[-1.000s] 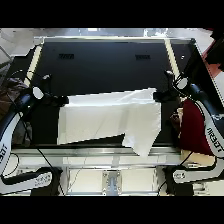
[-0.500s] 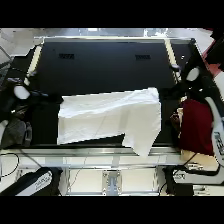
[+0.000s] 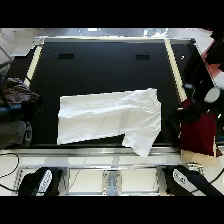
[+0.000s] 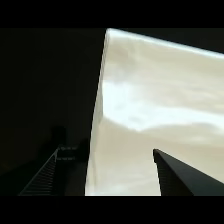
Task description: Fold the shirts.
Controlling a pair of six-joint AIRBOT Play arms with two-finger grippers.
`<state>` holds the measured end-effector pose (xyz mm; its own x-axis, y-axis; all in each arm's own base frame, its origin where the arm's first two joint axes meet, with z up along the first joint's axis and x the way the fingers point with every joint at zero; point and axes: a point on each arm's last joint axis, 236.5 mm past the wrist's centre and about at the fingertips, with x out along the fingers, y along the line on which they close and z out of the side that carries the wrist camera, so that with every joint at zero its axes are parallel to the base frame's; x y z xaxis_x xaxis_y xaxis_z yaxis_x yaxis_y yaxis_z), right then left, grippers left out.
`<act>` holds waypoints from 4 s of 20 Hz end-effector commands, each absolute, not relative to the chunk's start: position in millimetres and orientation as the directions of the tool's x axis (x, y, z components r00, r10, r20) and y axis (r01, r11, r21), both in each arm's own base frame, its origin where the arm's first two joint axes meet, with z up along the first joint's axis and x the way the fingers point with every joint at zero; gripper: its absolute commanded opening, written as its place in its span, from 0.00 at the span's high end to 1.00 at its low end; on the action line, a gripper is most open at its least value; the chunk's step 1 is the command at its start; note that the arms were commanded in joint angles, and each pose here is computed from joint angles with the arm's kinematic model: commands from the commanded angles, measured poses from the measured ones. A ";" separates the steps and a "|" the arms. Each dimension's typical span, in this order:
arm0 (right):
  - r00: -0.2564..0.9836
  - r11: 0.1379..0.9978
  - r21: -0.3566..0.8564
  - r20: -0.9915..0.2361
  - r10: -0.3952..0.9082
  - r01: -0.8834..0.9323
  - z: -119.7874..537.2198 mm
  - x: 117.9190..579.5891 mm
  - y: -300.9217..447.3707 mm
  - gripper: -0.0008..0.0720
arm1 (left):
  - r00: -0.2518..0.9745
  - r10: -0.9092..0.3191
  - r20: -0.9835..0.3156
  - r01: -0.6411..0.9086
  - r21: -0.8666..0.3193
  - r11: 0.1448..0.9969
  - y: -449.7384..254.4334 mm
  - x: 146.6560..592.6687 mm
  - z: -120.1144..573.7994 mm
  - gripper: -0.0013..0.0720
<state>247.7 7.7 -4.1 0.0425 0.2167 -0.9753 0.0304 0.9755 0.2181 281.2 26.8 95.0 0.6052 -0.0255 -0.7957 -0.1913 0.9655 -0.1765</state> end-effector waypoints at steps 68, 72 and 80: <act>0.198 0.787 0.611 -0.764 0.614 -0.083 64.7 255.0 128.4 0.97 | 0.759 -0.140 -0.636 -0.339 -0.570 0.748 7.2 273.1 78.2 0.97; 0.408 0.823 0.558 -0.731 0.547 -0.104 91.8 314.9 111.8 0.97 | 0.751 -0.136 -0.646 -0.298 -0.516 0.803 28.6 325.2 96.2 0.97; 0.416 0.875 0.473 -0.778 0.471 -0.105 30.3 418.8 123.0 0.97 | 0.496 -0.117 -0.861 -0.231 -0.260 0.938 10.5 389.5 11.4 0.97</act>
